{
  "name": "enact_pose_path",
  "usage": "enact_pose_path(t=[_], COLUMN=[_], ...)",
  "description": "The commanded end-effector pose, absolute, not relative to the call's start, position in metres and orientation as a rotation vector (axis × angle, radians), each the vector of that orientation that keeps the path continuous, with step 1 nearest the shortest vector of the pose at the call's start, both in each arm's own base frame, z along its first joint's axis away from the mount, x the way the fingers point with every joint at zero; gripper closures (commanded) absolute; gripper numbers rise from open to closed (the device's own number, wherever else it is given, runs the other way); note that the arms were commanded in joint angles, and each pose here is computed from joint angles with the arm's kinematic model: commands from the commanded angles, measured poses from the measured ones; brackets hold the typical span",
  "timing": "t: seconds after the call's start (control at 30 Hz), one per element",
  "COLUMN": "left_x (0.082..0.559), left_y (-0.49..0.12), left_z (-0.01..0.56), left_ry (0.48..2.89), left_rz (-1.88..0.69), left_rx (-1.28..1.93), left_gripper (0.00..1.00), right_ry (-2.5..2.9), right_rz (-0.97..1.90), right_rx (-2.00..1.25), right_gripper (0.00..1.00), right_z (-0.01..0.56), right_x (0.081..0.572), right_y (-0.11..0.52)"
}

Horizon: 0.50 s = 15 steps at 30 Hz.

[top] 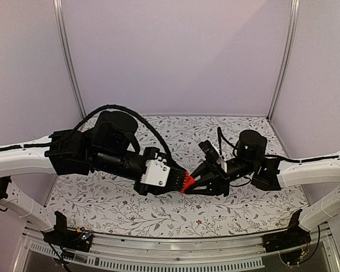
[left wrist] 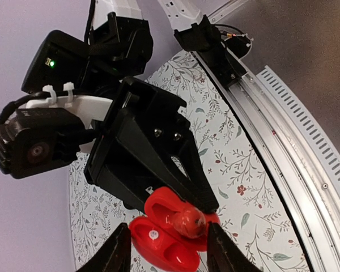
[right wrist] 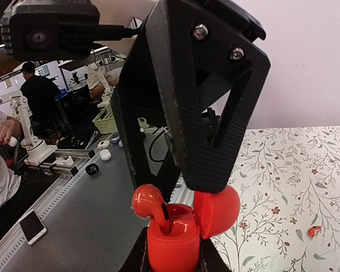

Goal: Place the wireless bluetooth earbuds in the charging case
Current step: Adjust the right earbud in the right side groove of the charging case.

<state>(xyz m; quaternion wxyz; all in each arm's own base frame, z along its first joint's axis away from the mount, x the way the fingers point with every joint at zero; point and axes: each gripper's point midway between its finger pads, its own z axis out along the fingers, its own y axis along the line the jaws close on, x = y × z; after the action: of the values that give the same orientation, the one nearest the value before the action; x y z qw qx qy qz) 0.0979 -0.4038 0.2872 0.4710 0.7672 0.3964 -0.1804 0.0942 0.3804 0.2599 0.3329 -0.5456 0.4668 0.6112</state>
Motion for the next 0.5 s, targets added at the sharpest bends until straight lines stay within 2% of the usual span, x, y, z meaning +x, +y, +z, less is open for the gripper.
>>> enact_pose_path(t=[0.0,0.47], left_x=[0.1005,0.1036], left_y=[-0.4106,-0.4176], left_z=[0.2955,0.2932], left_ry=[0.954,0.975], left_rz=[-0.451,-0.467], left_rx=[1.851,1.824], left_gripper=[0.55,0.56], right_ry=[1.193,1.2], right_rz=[1.583,1.552], right_rx=[-1.448,-1.464], right_gripper=[1.0,1.0], right_z=[0.2658,0.2648], right_x=[0.0931,0.0933], right_y=[0.3867,0.3933])
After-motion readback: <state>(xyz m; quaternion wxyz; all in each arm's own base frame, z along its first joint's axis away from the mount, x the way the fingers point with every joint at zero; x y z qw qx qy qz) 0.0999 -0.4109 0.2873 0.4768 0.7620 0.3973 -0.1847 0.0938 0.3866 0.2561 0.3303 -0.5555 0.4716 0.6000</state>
